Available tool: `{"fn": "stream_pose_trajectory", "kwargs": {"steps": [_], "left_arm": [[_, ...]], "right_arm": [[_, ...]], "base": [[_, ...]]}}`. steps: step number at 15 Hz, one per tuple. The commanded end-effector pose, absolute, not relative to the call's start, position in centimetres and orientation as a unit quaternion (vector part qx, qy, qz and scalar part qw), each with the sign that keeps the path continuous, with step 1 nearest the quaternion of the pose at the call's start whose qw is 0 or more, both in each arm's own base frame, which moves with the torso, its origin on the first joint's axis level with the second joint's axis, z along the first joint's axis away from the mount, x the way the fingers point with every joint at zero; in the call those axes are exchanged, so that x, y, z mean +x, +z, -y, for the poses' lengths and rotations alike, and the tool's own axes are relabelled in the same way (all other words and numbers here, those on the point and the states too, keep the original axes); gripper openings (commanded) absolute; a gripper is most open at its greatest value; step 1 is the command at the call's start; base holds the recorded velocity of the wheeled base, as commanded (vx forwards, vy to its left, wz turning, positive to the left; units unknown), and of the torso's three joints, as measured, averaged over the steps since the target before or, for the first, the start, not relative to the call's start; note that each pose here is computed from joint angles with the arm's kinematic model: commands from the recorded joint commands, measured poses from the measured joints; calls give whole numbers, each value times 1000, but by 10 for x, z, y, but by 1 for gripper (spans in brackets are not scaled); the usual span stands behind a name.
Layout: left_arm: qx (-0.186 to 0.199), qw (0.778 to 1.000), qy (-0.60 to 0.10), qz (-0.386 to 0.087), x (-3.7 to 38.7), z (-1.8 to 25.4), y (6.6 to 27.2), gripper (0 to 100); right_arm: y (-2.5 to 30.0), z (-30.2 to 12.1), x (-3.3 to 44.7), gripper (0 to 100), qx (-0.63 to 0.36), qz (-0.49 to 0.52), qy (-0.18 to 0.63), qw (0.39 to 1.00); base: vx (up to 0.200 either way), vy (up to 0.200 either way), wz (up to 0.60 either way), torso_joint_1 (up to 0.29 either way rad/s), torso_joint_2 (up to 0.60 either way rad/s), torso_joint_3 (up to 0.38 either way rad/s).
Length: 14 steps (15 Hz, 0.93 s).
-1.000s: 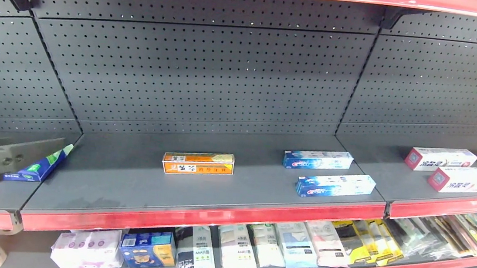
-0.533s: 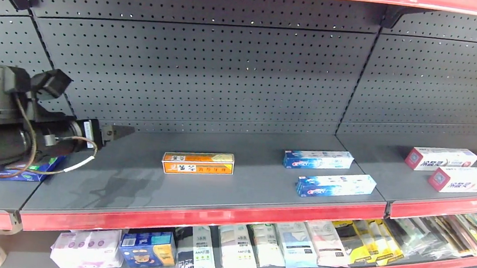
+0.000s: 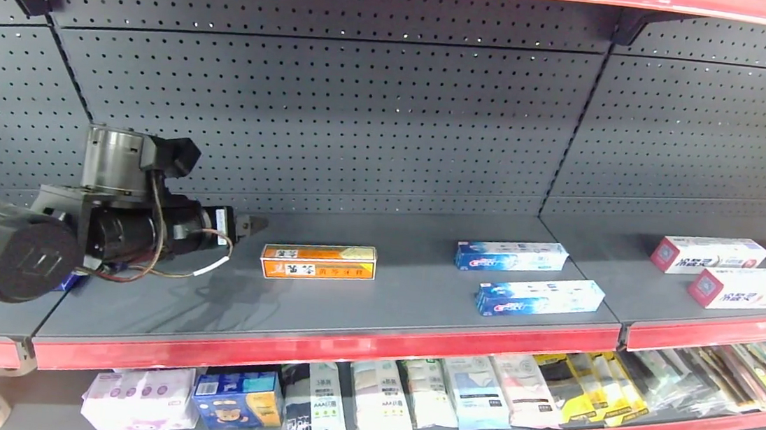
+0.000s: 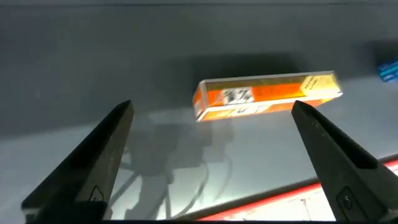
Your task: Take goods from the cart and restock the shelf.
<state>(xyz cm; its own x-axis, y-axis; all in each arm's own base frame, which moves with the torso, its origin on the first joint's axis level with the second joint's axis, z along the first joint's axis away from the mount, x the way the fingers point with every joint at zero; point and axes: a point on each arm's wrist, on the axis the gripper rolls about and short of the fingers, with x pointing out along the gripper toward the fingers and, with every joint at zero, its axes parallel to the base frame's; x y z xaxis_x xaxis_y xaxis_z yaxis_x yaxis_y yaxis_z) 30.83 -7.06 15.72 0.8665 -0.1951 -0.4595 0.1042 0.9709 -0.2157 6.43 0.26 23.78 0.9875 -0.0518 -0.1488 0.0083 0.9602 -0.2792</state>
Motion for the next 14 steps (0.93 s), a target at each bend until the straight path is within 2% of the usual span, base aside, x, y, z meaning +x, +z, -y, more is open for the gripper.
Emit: {"fn": "stream_pose_trajectory", "kwargs": {"steps": [1,3,8,14], "left_arm": [[-87,961,-72,-252,322,81,150,100],[-99,961,-71,-247,336,86,149,100],[-120,950,-80,-275,352,108,137,100],[-118,946,-100,-283,366,127,123,100]], "right_arm": [[236,-2,60,0,-140,-74,-16,987],[234,-2,57,0,-147,-73,-14,986],[234,-2,56,0,-150,-74,-14,986],[233,-2,56,0,-156,-73,-14,985]], "base": [[0,0,0,0,0,0],[0,0,0,0,0,0],[0,0,0,0,0,0],[0,0,0,0,0,0]]}}
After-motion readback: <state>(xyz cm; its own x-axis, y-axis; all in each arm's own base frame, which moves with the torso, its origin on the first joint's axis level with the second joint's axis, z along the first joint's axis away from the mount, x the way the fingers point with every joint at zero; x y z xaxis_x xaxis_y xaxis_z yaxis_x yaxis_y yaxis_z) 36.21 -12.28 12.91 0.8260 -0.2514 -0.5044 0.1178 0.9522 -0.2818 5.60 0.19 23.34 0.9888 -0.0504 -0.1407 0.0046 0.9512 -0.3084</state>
